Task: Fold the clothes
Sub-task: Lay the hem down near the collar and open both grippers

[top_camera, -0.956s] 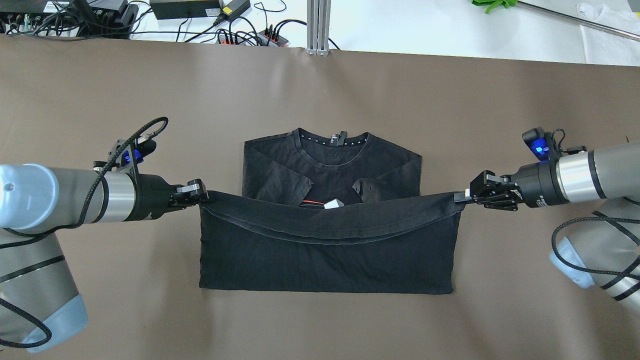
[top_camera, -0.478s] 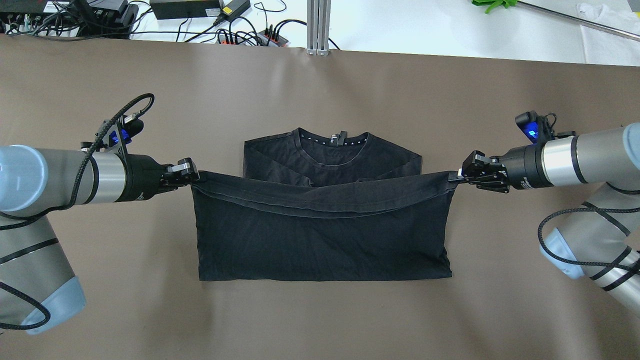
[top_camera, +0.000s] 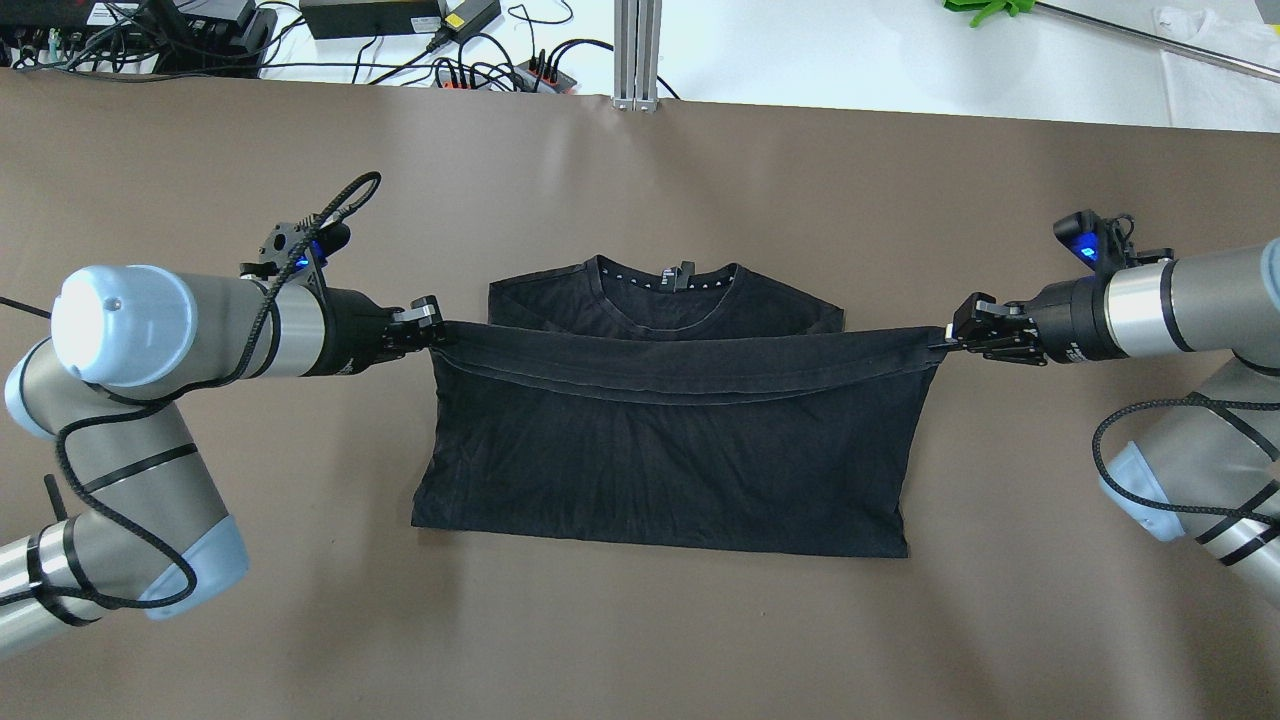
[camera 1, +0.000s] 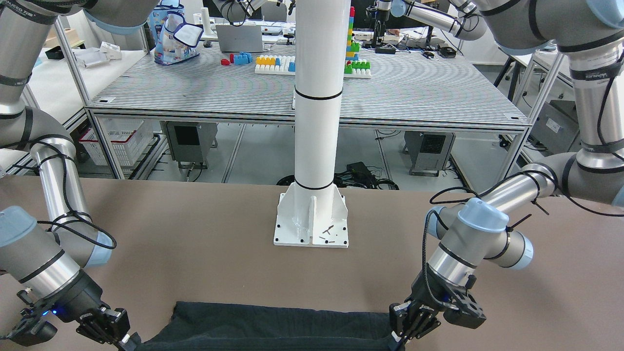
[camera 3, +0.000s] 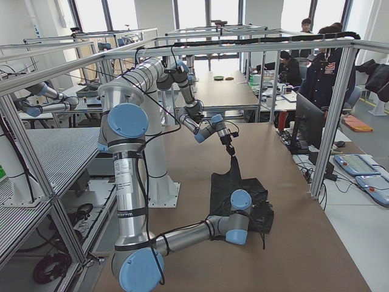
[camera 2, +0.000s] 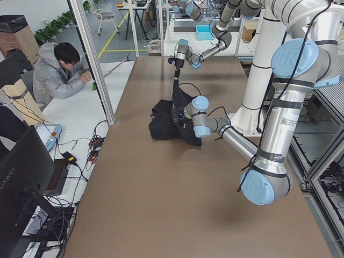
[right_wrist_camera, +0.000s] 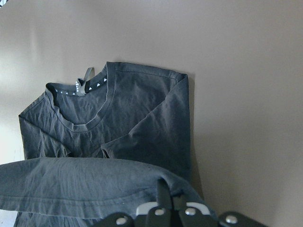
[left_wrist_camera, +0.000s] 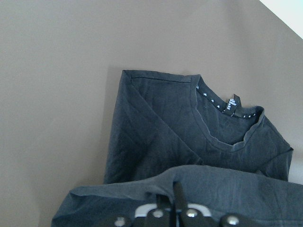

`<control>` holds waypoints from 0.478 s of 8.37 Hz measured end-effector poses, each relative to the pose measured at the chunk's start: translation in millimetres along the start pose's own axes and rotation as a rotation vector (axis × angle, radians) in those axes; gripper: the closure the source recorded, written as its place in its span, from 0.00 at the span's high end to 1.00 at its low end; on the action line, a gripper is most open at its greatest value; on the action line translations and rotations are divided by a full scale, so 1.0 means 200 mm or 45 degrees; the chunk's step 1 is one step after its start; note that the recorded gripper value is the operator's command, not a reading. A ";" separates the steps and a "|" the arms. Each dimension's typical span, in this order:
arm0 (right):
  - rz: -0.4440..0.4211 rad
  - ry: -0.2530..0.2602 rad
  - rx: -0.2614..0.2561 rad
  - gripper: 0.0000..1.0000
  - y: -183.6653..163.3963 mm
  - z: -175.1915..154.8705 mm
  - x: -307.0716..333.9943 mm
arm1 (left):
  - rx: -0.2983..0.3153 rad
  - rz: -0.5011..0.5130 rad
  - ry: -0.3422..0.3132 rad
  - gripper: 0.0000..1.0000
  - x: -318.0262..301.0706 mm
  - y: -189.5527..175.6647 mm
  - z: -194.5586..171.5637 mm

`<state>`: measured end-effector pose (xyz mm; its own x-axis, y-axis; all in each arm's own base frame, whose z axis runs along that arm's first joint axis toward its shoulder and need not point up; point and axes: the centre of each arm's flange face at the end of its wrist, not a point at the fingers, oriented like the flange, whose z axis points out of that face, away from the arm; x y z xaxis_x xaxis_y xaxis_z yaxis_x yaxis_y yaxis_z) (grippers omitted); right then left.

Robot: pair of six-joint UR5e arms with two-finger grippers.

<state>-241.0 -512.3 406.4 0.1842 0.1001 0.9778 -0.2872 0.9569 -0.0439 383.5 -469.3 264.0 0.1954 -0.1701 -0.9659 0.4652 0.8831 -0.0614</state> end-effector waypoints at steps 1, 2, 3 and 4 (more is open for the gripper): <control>0.001 0.016 0.009 0.00 -0.03 0.00 0.02 | 0.017 0.002 -0.011 0.00 0.01 -0.02 0.06; 0.008 0.030 0.014 0.00 -0.05 0.02 0.01 | 0.039 0.004 -0.019 0.00 0.02 -0.05 0.08; 0.018 0.046 0.023 0.00 -0.08 0.04 -0.02 | 0.062 0.003 -0.026 0.00 0.01 -0.09 0.09; 0.030 0.068 0.043 0.00 -0.12 0.08 -0.04 | 0.080 0.001 -0.039 0.00 -0.01 -0.13 0.10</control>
<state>-249.9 -540.3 403.1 0.2264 0.1379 0.9642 -0.3234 0.9444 -0.0591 387.7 -500.8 271.9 0.2217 -0.1833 -0.9577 0.5182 0.8541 -0.0435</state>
